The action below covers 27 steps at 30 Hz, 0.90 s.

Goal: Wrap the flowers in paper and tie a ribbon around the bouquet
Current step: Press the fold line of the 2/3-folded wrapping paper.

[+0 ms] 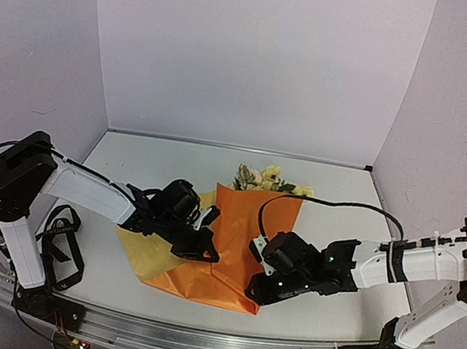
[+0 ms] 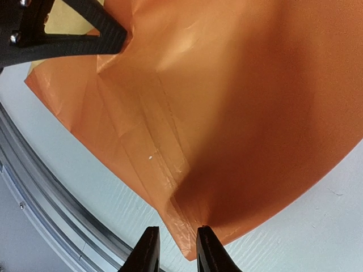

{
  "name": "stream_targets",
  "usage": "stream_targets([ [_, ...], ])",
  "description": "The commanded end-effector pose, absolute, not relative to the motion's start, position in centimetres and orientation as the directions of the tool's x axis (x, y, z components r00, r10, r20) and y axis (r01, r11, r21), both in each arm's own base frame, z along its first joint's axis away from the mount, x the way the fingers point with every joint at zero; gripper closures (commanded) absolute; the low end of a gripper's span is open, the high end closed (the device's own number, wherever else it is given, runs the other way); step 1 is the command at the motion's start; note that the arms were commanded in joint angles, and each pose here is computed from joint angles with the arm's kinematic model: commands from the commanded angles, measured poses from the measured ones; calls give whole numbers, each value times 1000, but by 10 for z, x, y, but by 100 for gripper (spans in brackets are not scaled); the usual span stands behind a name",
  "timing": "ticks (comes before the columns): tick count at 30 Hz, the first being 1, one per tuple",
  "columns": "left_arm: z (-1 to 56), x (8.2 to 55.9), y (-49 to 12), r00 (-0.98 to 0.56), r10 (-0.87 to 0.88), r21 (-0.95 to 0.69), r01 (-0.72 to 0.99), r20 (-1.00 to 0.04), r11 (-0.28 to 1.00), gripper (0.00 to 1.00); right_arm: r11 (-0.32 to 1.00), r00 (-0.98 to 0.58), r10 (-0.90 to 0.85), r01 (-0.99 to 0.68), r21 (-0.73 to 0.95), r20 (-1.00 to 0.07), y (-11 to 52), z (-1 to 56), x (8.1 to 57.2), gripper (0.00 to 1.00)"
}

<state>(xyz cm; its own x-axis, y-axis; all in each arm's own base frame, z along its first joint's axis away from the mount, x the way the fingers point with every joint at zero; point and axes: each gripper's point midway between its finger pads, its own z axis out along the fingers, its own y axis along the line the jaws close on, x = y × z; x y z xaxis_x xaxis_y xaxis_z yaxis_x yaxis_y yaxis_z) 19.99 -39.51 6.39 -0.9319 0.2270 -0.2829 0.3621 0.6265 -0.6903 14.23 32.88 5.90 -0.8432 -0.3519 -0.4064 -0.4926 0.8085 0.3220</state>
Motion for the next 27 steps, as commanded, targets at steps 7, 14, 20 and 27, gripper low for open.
stream_targets([
  [7, 63, 207, -384, -933, 203, -681, 357, -298, 639, 100, 855, -876, -339, -439, 276, -344, 320, 25, 137, 75],
  [14, 57, 210, -380, -936, 198, -679, 347, -290, 647, 100, 875, -896, -321, -404, 266, -306, 313, 7, 132, 76],
  [20, 50, 213, -376, -941, 194, -673, 335, -278, 660, 100, 872, -897, -335, -411, 264, -290, 303, 4, 123, 75],
  [27, 47, 214, -375, -942, 196, -673, 333, -273, 661, 100, 815, -847, -446, -518, 262, -289, 309, 17, 104, 71],
])
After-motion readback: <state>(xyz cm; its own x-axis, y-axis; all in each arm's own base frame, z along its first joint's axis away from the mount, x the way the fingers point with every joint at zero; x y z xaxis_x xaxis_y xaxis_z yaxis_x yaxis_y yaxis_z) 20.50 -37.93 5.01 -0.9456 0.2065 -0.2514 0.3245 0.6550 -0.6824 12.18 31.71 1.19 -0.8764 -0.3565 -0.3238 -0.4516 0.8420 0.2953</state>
